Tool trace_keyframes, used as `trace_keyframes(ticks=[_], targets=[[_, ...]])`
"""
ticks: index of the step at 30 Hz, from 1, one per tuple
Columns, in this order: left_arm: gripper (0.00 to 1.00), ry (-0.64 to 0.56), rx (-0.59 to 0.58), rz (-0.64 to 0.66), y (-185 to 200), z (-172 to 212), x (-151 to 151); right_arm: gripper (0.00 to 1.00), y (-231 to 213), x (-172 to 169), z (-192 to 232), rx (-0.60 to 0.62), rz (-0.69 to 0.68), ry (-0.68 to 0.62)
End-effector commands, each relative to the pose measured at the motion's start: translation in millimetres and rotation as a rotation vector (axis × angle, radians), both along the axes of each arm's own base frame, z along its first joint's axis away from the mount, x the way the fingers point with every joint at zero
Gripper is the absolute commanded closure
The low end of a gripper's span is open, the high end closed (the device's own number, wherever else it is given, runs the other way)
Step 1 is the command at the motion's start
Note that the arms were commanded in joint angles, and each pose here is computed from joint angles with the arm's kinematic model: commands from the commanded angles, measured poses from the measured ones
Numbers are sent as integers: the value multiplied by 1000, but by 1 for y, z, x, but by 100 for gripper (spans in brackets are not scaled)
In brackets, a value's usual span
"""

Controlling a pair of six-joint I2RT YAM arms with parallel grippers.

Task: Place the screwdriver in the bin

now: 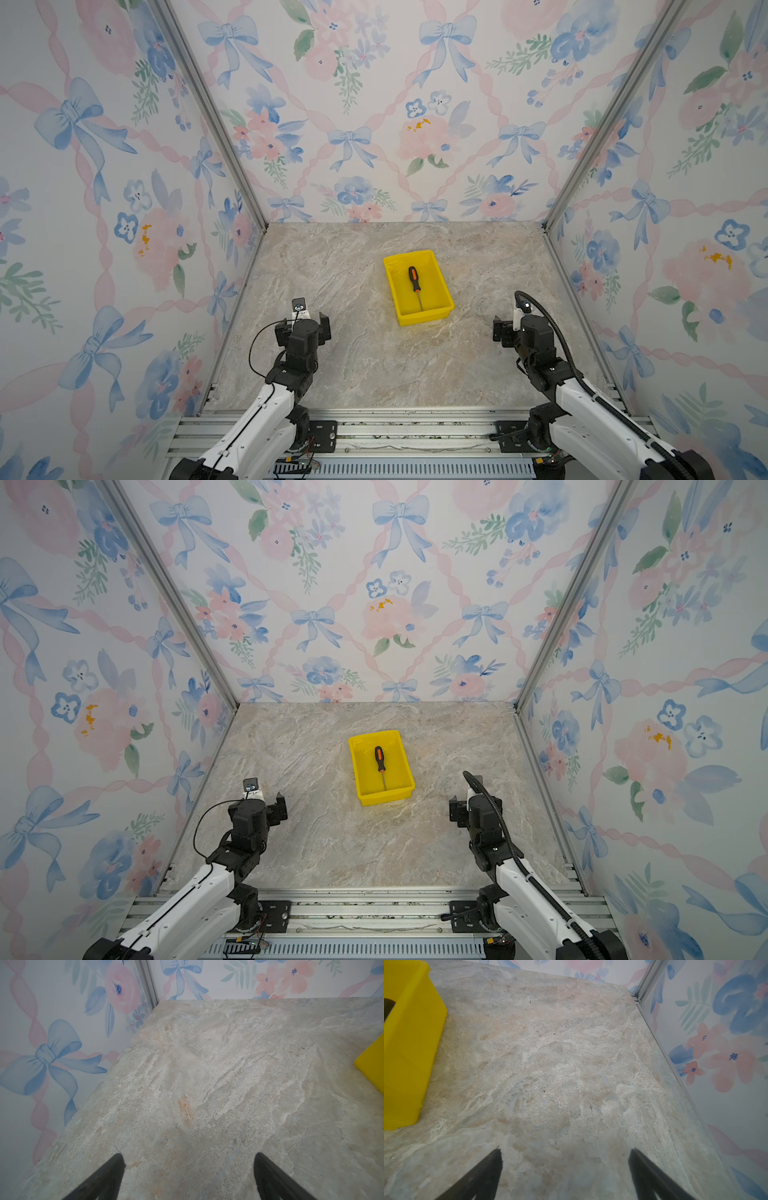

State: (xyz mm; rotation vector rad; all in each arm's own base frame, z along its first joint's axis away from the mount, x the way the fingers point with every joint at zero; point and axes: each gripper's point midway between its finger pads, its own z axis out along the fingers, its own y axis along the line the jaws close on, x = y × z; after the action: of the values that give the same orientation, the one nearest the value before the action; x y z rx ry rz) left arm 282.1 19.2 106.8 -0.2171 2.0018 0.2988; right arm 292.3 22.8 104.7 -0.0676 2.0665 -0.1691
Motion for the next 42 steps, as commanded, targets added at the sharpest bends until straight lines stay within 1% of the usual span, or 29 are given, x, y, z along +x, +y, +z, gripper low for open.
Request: trace_keyframes(ticks=[1,6,10,14,16,18,21,31,36,42], targets=[[2,-22,-19,4,1,-2,7,3,11,17,16,11,62,-93],[3,-69,-24,10,5,0,15,3,9,36,18,22,49,-125],[2,-62,-14,21,11,-2,23,3,16,55,16,35,79,-119],[2,-93,-2,11,14,2,35,3,19,74,17,55,91,-129],[2,-101,1,3,14,4,42,3,21,84,14,62,100,-118],[3,-101,17,-5,15,4,48,3,22,91,10,63,98,-80],[2,-120,20,-12,17,7,54,3,24,93,8,67,118,-64],[3,-195,-7,-64,12,16,68,3,21,90,10,103,131,-82],[2,-196,-13,-78,10,16,73,3,21,88,12,110,134,-98],[2,-201,-18,-107,5,16,73,3,13,84,16,115,119,-135]])
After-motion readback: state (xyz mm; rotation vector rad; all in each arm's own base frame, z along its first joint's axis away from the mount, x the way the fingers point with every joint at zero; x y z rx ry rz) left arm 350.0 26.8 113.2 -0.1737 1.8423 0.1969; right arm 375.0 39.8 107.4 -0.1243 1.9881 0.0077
